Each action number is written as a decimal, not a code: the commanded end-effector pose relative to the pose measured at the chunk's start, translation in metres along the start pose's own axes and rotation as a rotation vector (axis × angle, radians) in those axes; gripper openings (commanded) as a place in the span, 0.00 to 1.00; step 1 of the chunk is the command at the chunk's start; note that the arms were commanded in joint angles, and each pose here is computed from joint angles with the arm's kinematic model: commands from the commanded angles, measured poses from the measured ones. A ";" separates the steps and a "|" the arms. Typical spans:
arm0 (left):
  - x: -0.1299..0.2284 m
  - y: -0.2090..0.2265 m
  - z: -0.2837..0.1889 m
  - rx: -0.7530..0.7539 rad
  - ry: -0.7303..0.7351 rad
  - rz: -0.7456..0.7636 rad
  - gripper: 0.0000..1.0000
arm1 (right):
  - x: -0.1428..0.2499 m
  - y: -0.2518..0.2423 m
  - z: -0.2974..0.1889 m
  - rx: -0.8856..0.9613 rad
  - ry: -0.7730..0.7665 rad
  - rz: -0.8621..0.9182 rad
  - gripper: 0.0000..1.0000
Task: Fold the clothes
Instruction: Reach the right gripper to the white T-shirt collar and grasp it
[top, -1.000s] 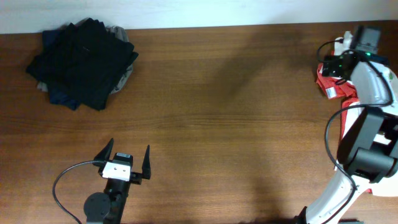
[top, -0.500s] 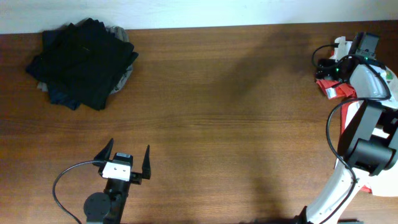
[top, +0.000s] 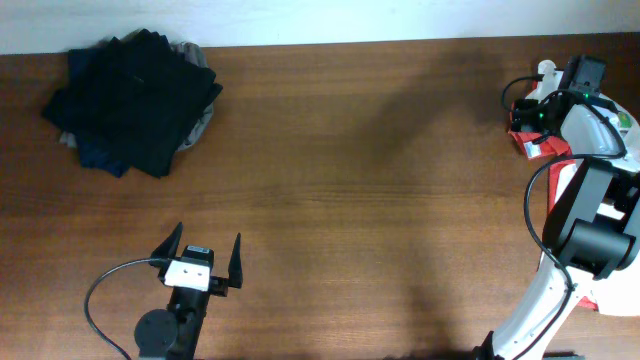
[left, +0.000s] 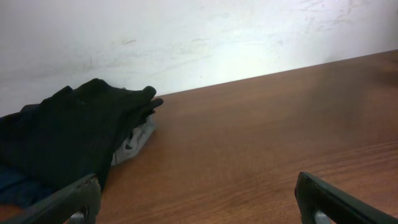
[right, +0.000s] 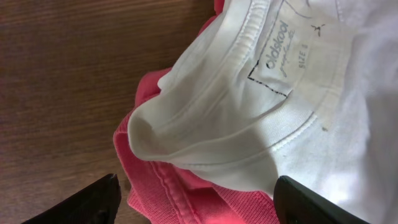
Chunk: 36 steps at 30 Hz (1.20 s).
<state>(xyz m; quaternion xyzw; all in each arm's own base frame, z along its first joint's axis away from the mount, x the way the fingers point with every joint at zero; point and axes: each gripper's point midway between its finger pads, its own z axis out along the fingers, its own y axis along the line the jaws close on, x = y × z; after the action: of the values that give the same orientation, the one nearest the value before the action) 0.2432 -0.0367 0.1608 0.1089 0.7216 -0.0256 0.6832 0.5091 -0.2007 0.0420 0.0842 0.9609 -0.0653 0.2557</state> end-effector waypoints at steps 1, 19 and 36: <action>0.001 -0.001 0.000 0.004 -0.001 0.016 0.99 | -0.002 -0.002 0.008 0.015 0.000 -0.002 0.84; 0.001 -0.001 0.000 0.004 -0.001 0.016 0.99 | -0.018 -0.008 0.001 0.035 -0.009 0.058 0.56; 0.001 -0.001 0.000 0.004 -0.001 0.016 0.99 | -0.017 0.015 0.015 -0.017 -0.005 0.079 0.95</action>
<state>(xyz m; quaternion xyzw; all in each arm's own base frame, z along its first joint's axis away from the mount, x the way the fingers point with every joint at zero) 0.2432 -0.0367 0.1609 0.1089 0.7215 -0.0256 0.6833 0.5264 -0.1997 0.0466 0.1208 0.9552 -0.0516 0.2653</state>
